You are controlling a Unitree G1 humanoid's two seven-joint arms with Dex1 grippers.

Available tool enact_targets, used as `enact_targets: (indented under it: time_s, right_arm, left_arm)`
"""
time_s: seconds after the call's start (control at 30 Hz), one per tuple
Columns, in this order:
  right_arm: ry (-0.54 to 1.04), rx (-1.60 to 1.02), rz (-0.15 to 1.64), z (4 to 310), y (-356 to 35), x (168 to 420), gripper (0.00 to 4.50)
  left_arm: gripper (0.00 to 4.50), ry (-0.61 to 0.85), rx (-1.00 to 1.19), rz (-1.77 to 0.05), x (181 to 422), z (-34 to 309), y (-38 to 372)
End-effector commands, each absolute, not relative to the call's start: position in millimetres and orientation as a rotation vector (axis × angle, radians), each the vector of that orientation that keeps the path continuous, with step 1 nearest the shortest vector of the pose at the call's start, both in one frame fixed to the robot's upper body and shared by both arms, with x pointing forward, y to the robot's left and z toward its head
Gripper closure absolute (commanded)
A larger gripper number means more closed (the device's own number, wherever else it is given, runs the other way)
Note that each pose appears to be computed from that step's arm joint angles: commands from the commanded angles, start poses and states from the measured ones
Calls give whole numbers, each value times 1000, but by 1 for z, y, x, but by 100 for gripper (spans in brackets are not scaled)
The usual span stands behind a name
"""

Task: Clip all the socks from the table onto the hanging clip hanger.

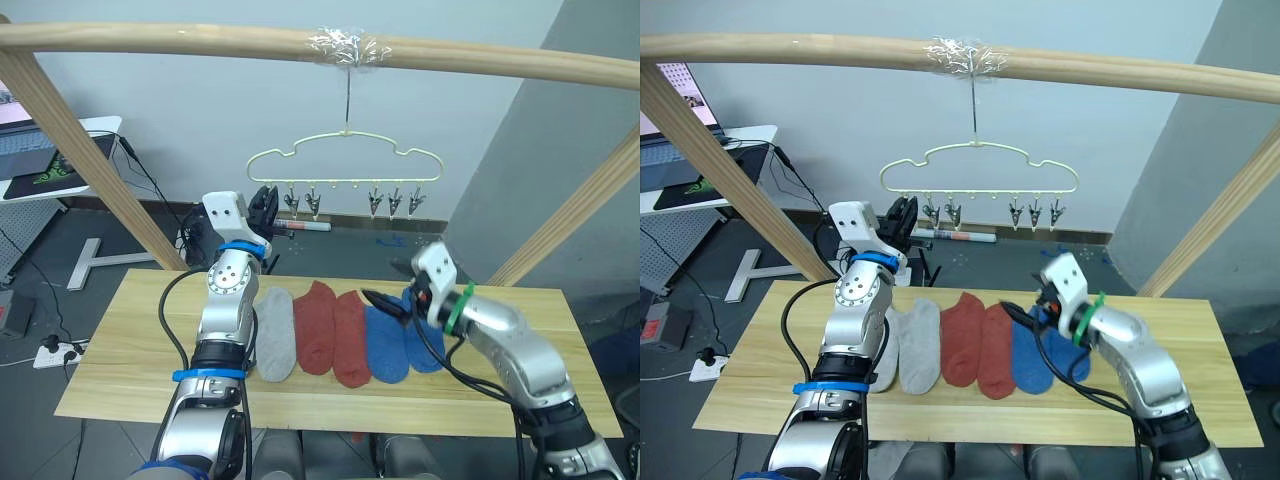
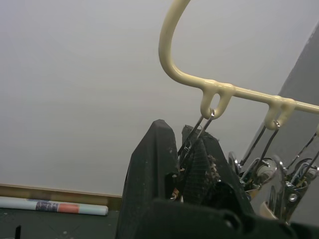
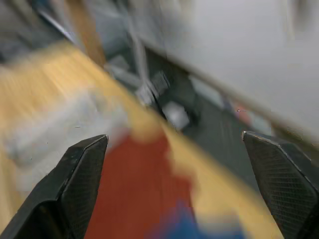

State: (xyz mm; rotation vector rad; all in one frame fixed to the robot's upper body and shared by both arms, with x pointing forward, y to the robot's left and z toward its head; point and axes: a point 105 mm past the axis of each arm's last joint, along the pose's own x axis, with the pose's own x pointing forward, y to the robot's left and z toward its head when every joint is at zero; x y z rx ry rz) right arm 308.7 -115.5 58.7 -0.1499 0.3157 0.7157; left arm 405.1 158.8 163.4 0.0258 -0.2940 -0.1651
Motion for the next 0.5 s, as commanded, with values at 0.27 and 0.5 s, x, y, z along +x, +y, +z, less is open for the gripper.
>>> enact_targets:
  time_s: [0.27, 0.5]
  right_arm:
    - [457, -122, 413, 12, -184, 330, 0]
    - [482, -58, 419, 2, -172, 343, 0]
  left_arm:
    - [427, -313, 30, -162, 401, 169, 159]
    - [427, -311, 13, -164, 403, 171, 159]
